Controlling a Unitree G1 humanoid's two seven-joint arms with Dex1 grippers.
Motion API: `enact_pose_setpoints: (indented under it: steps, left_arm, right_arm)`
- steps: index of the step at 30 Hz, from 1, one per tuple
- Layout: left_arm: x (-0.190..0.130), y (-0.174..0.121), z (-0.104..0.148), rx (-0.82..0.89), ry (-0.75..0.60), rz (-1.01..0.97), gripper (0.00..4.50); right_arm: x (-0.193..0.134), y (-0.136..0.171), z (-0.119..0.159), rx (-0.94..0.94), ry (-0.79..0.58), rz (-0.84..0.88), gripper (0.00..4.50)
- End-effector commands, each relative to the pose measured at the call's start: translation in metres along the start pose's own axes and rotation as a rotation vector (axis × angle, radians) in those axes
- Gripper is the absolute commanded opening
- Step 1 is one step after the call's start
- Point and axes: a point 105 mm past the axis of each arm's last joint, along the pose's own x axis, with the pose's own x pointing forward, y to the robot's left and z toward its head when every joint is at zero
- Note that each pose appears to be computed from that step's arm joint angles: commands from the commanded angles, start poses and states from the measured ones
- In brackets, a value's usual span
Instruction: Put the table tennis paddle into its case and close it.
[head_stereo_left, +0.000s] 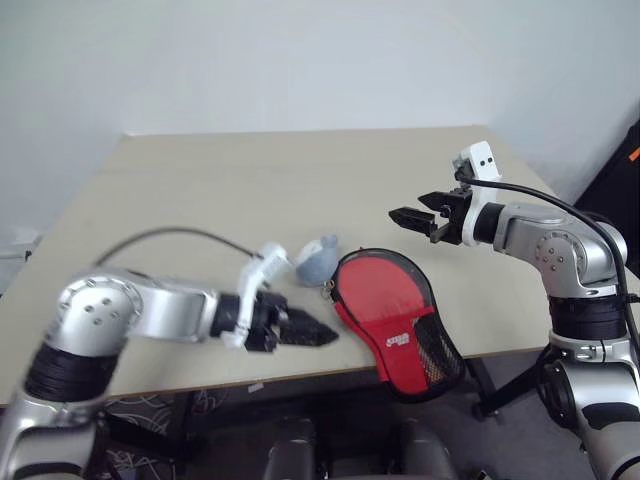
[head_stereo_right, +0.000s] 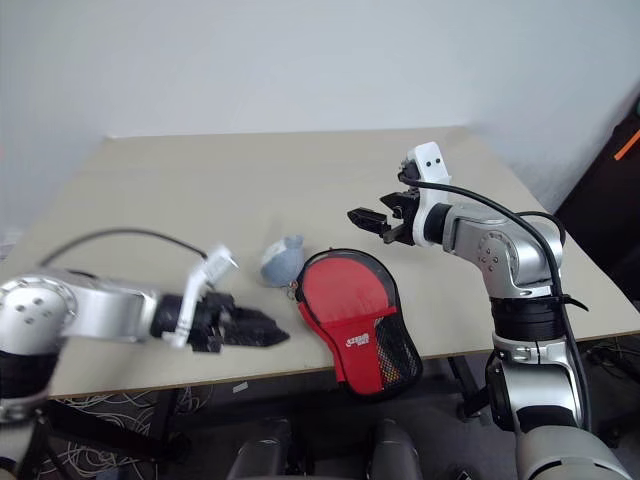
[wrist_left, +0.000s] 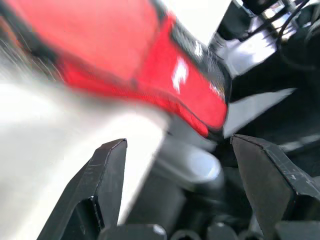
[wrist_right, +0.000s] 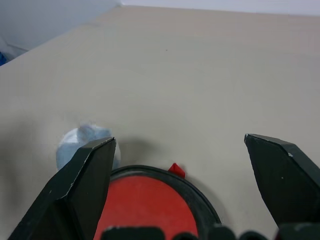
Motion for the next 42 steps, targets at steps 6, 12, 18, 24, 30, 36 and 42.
enact_pose_setpoints:
  steps: [6, 12, 18, 24, 30, 36, 42]
  left_arm:
    - [-0.037, 0.062, 0.098, 0.226, -0.401, 0.183, 3.49]
    - [-0.044, 0.098, 0.106, 0.220, -0.488, 0.265, 3.49]
    - [-0.039, 0.113, 0.102, 0.159, -0.540, 0.267, 3.49]
    - [-0.026, 0.124, 0.081, 0.074, -0.559, 0.243, 3.54]
    - [-0.021, 0.136, 0.057, 0.008, -0.533, 0.264, 3.54]
    - [-0.012, 0.144, 0.037, -0.046, -0.511, 0.270, 3.54]
    - [-0.007, 0.150, 0.025, -0.101, -0.509, 0.268, 3.54]
  right_arm:
    - [-0.004, 0.006, 0.009, 0.001, -0.072, -0.023, 4.50]
    - [-0.004, 0.011, 0.001, 0.019, -0.072, -0.040, 4.50]
    - [0.002, 0.019, -0.009, 0.029, -0.047, -0.029, 4.50]
    - [0.018, 0.036, -0.021, 0.023, -0.022, 0.003, 3.87]
    - [0.030, 0.046, -0.029, 0.032, -0.013, 0.011, 1.84]
    - [0.043, 0.051, -0.041, 0.046, 0.008, 0.017, 0.45]
    - [0.053, 0.053, -0.059, 0.062, 0.040, 0.024, 0.45]
